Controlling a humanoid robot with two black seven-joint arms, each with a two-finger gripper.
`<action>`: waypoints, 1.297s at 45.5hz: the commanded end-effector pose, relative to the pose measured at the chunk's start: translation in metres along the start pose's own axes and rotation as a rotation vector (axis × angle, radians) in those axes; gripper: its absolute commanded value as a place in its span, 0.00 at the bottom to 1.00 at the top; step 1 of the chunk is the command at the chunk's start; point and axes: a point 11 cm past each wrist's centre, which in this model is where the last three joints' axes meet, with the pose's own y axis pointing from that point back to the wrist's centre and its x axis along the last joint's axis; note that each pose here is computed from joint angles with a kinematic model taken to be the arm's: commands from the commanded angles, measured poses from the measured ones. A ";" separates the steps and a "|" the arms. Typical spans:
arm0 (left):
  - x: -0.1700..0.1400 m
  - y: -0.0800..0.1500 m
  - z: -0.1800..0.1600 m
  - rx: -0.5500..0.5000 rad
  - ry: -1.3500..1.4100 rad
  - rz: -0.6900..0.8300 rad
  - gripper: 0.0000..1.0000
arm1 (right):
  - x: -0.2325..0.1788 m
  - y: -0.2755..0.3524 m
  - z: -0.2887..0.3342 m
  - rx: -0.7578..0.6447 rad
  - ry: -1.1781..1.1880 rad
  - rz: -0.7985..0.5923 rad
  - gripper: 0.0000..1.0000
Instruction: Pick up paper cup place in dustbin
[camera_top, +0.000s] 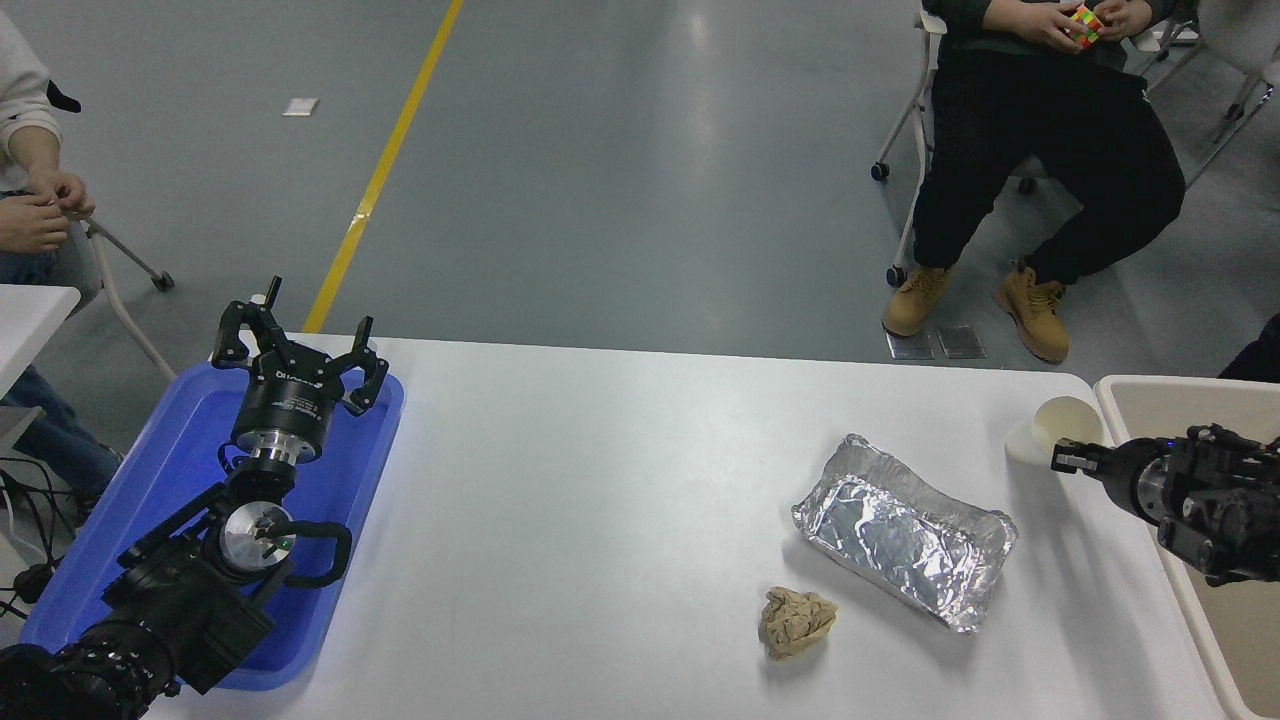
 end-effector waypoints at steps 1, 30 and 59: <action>0.000 0.000 0.000 0.000 0.000 0.000 1.00 | 0.004 0.000 -0.007 0.035 0.004 -0.003 0.00; 0.000 0.000 0.000 0.000 0.000 0.000 1.00 | 0.123 0.085 0.027 0.036 -0.033 -0.036 0.00; 0.001 0.001 0.000 0.001 0.000 0.001 1.00 | 0.255 0.204 0.033 0.091 -0.160 -0.058 0.00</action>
